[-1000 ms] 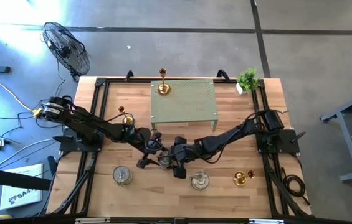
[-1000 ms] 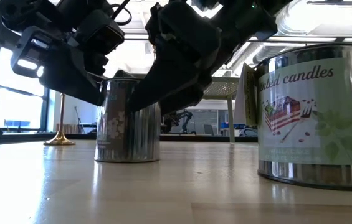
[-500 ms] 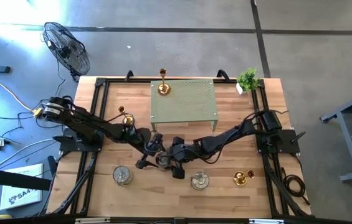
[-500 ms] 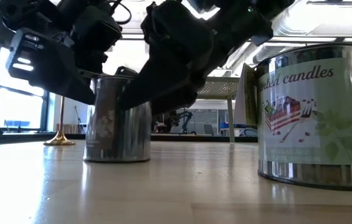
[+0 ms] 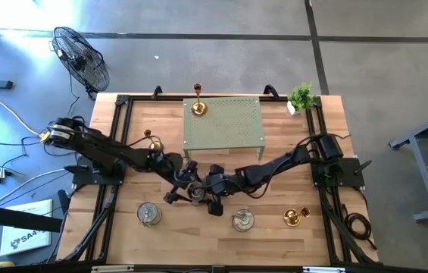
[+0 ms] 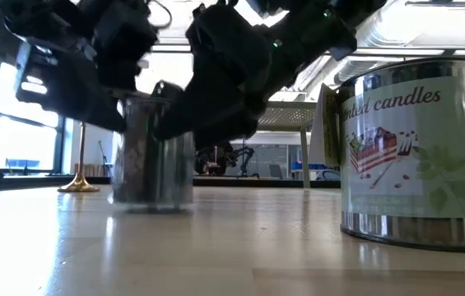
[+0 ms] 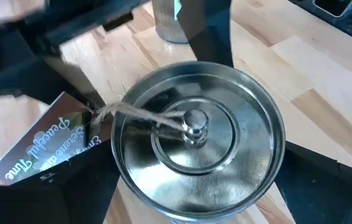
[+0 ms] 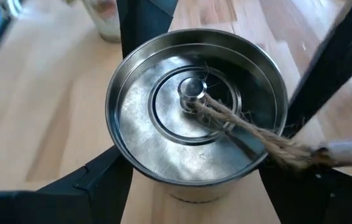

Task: Pick & Place candle stick holders
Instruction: Put the top silver scented candle on the shelf

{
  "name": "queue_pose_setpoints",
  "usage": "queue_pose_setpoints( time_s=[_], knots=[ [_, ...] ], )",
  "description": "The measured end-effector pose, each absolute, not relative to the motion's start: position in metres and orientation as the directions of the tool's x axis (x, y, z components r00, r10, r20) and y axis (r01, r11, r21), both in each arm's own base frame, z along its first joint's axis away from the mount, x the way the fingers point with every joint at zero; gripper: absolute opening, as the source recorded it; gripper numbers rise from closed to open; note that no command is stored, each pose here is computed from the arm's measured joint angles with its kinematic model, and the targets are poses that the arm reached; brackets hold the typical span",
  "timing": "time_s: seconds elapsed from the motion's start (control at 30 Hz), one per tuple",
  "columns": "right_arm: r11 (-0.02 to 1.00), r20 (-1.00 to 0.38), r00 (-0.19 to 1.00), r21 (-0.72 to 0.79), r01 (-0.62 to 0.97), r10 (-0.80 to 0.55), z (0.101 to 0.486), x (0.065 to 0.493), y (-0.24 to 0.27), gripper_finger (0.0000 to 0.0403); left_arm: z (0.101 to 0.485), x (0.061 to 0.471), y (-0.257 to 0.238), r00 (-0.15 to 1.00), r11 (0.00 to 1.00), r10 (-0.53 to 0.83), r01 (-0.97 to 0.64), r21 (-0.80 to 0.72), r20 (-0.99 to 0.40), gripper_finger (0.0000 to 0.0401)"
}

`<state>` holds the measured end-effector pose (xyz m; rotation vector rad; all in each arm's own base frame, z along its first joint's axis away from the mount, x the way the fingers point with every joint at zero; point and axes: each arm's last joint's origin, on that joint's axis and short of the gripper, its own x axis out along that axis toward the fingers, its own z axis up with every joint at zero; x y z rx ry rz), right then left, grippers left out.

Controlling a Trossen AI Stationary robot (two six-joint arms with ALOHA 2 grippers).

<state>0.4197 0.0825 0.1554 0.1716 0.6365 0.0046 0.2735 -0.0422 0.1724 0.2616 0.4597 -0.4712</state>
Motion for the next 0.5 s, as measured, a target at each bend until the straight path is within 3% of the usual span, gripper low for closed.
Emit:
queue_pose_setpoints(
  time_s=[0.2, 0.5],
  knots=[
    [0.984, -0.545, 0.836, 0.173, 0.051, 0.053, 0.161, 0.423, 0.082, 0.0288, 0.209, 0.269, -0.041, 0.866, 0.859, -0.371, 0.457, 0.232, -0.335, 0.0397],
    [0.984, -0.543, 0.837, 0.177, 0.031, 0.071, 0.161, 0.423, 0.081, 0.0238, 0.210, 0.266, -0.041, 0.862, 0.860, -0.374, 0.461, 0.221, -0.342, 0.0396]
  ],
)
